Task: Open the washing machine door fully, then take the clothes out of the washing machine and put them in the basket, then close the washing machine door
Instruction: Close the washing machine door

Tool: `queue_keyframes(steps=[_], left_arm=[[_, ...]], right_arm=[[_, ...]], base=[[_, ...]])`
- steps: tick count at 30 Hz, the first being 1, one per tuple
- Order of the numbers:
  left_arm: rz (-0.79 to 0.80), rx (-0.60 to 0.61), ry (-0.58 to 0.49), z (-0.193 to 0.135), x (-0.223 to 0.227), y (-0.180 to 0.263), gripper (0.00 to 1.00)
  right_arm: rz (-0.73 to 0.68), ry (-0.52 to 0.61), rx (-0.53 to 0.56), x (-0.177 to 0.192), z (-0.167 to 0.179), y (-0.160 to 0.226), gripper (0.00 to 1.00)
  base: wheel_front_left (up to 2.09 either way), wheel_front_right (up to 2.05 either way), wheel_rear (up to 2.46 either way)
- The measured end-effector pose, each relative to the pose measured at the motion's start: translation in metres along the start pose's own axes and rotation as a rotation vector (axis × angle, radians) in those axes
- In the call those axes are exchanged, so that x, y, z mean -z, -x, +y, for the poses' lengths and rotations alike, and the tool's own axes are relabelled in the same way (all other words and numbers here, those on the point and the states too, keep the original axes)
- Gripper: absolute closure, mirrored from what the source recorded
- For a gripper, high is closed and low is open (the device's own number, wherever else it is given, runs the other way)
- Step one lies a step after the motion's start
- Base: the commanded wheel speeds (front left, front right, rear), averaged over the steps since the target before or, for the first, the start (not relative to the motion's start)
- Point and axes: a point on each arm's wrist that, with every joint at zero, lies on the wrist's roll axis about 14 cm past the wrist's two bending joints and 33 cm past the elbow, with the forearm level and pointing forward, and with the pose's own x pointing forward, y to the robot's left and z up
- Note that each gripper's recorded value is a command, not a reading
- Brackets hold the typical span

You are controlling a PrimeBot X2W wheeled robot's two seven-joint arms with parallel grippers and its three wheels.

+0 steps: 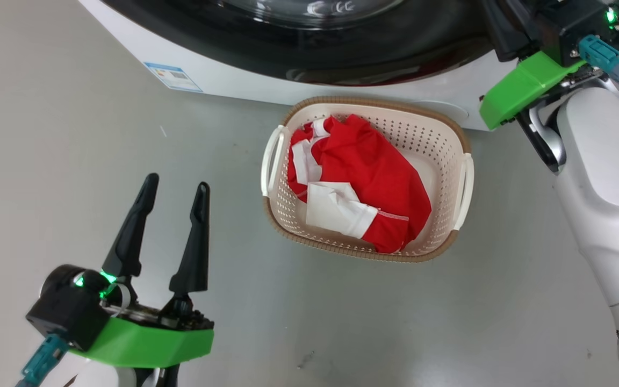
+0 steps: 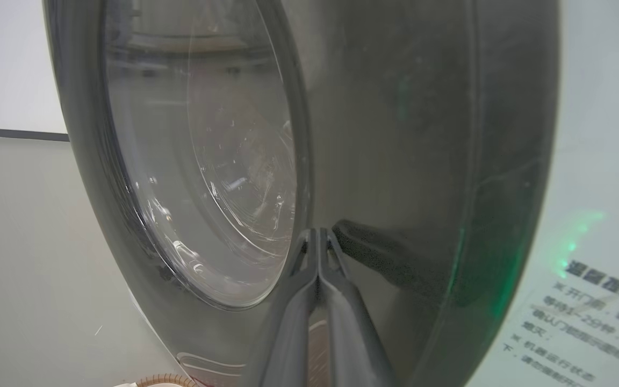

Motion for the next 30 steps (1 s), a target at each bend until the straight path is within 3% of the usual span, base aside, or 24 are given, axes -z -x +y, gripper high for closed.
queue_keyframes(steps=[14, 15, 16, 17, 30], left_arm=[[0.009, 0.025, 0.016, -0.009, 0.006, -0.008, 0.0], [0.006, 0.023, 0.018, -0.008, 0.005, -0.008, 0.0], [0.006, 0.02, 0.019, -0.007, 0.005, -0.008, 0.0], [0.006, 0.019, 0.021, -0.007, 0.006, -0.009, 0.0], [0.023, 0.066, 0.046, -0.028, 0.016, -0.016, 0.0]], right_arm=[[-0.031, -0.02, 0.03, -0.015, -0.006, 0.008, 1.0], [-0.035, -0.032, 0.04, -0.016, -0.008, 0.011, 0.77], [-0.039, -0.039, 0.053, -0.017, -0.01, 0.015, 0.04], [-0.039, -0.04, 0.064, -0.018, -0.012, 0.02, 0.0], [0.018, -0.085, 0.153, 0.0, -0.004, 0.11, 0.0]], base=[[0.0, 0.0, 0.0], [0.0, 0.0, 0.0], [0.0, 0.0, 0.0], [0.0, 0.0, 0.0], [0.0, 0.0, 0.0]])
